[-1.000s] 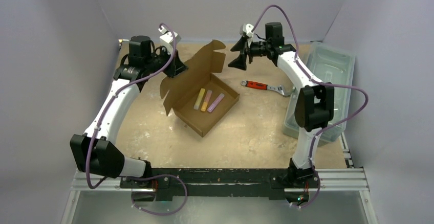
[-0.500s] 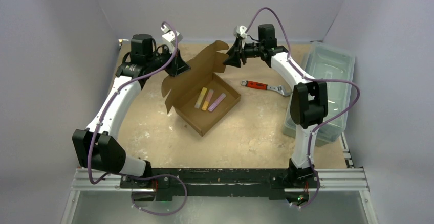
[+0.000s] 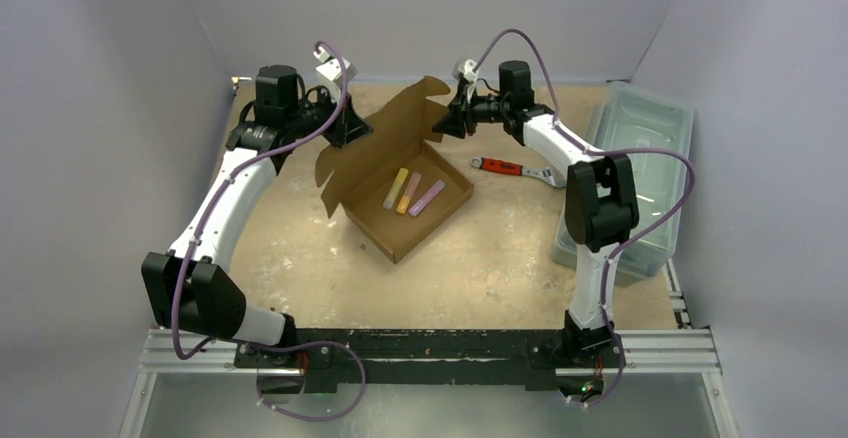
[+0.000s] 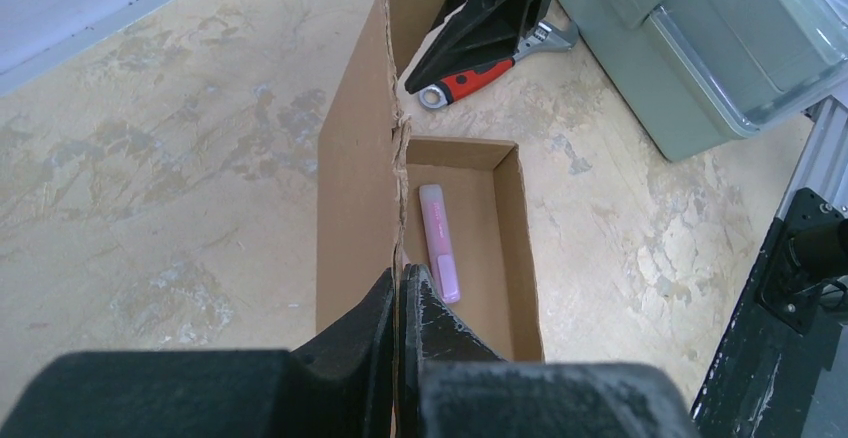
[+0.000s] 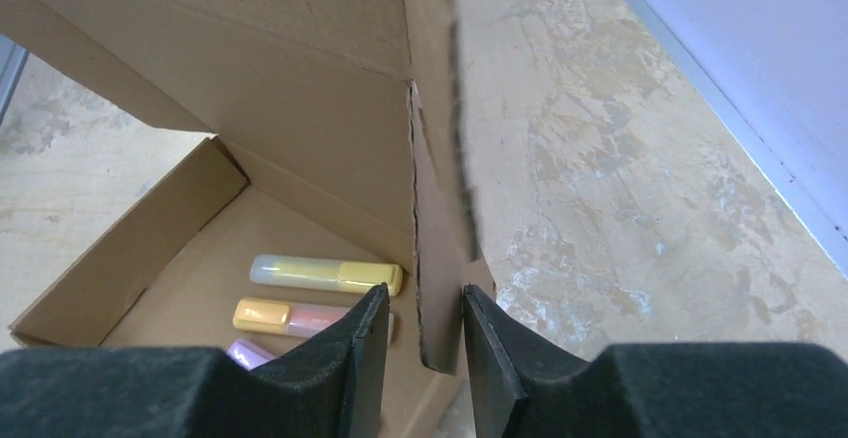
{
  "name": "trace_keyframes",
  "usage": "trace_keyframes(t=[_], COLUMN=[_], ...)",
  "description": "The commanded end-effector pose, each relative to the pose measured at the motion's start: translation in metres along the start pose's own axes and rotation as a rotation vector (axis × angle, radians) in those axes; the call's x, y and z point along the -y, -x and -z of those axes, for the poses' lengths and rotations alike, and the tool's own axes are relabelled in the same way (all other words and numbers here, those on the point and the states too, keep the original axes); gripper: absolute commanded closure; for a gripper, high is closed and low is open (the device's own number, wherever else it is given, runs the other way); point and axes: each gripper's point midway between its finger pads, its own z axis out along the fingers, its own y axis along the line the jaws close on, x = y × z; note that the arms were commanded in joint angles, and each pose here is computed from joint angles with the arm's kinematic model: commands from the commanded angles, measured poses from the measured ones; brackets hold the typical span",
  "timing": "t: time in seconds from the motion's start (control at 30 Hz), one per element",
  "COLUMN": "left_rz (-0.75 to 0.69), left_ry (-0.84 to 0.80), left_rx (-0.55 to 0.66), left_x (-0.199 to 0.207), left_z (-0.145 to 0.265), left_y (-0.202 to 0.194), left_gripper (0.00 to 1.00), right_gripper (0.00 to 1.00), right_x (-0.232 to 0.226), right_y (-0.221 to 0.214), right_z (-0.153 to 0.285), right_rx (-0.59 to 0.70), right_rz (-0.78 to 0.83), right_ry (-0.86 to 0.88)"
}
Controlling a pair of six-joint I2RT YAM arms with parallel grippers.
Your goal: Fold the paper box
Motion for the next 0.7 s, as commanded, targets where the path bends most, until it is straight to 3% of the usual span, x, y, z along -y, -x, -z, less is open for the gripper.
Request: trace_keyframes(t=[0.0, 0.13, 0.5, 0.67], left_rz=[-0.089, -0.079, 0.002, 0.025], left_ry=[-0.013, -0.016, -0.018, -0.005], left_rx=[0.078, 0.082, 0.124, 0.141], left_x=[0.003, 0.002, 0.003, 0.004], left_z=[-0.001, -0.003, -0.007, -0.005], left_y=[0.026, 0.025, 0.026, 0.026], left_gripper=[1.00, 1.00, 1.00, 1.00], right_gripper=[0.65, 0.70, 1.00, 1.00], right_x=[-0.001, 0.001, -0.007, -0.015], right_y=[0.021, 0.021, 0.014, 0.007], right_z=[0.002, 0.006, 0.007, -0.005], right_rx=[0.052, 0.060, 0.072, 0.047], right_rz=[0.023, 0.005, -0.098, -0.129], right_ry=[-0.033, -0.091, -0.236, -0.299])
